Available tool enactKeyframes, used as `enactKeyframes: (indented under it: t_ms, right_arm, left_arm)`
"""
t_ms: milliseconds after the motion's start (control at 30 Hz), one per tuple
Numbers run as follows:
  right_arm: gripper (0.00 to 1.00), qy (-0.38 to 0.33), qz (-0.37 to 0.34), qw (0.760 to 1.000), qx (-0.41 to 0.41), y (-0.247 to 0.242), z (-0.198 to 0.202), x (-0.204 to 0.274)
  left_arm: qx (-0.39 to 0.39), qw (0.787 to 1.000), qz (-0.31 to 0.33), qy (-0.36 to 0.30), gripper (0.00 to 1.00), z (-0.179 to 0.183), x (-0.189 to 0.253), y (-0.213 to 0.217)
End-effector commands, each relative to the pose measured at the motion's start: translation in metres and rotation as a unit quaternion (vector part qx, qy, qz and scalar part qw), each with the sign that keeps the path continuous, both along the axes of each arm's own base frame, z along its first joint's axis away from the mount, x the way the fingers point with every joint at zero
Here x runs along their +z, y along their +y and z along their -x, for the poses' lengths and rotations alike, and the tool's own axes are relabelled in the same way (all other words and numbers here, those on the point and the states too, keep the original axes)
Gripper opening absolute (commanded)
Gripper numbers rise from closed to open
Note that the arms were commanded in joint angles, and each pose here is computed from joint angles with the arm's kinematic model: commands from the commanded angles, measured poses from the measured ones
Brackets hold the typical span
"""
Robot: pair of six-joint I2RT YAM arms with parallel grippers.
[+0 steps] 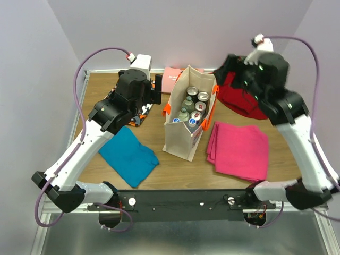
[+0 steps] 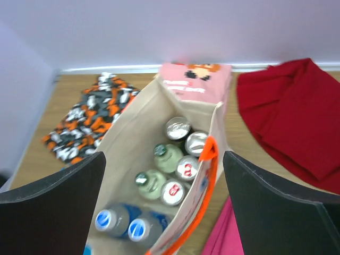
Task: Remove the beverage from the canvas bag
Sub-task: Take out the drink from the canvas bag.
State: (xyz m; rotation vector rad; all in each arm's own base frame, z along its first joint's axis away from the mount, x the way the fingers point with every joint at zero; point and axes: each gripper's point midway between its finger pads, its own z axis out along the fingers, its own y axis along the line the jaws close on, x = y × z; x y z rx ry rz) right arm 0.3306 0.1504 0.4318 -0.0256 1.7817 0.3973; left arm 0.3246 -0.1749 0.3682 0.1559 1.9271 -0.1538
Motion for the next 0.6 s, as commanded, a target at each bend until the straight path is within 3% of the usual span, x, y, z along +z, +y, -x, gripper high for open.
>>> enactKeyframes:
  t_ms: [0, 67, 167, 200, 233, 267, 300, 333, 400, 567]
  right_arm:
    - [1.0, 0.18, 0.087, 0.967, -0.155, -0.034, -0.025, -0.079]
    - [1.0, 0.208, 0.088, 0.948, -0.226, -0.056, -0.013, -0.09]
    - [1.0, 0.169, 0.01, 0.971, -0.168, -0.035, -0.007, -0.075]
    - [1.0, 0.146, -0.022, 0.977, -0.153, -0.03, -0.004, -0.065]
    - [1.0, 0.058, -0.095, 0.986, -0.123, -0.029, 0.009, -0.016]
    - [1.0, 0.024, -0.123, 0.988, -0.092, -0.024, 0.017, -0.003]
    - [1.0, 0.025, -0.125, 0.991, -0.034, -0.006, 0.025, -0.022]
    - [1.0, -0.046, -0.167, 0.985, -0.007, -0.008, 0.041, 0.019]
    - [1.0, -0.07, -0.173, 0.982, -0.008, -0.014, 0.047, 0.041]
    - [1.0, -0.027, -0.079, 0.995, -0.054, -0.029, 0.033, 0.039]
  left_arm:
    - [-0.016, 1.0, 0.011, -0.011, 0.99, 0.009, 0.012, 0.001]
    - [-0.02, 1.0, 0.013, -0.015, 0.99, 0.01, 0.012, 0.0]
    - [-0.039, 0.999, 0.015, -0.027, 0.99, 0.01, 0.022, -0.006]
    - [-0.045, 0.999, 0.008, -0.019, 0.99, 0.01, 0.019, -0.008]
    - [-0.049, 0.999, 0.005, -0.017, 0.99, 0.01, 0.02, -0.009]
    - [-0.05, 0.999, 0.006, -0.021, 0.99, 0.01, 0.026, -0.009]
    - [-0.05, 0.999, -0.005, -0.015, 0.99, 0.01, 0.024, -0.008]
    - [-0.052, 0.999, -0.008, -0.012, 0.99, 0.009, 0.023, -0.009]
    - [-0.05, 0.999, -0.017, -0.014, 0.99, 0.007, 0.025, -0.007]
    - [-0.039, 0.998, -0.04, -0.018, 0.99, -0.006, 0.032, -0.008]
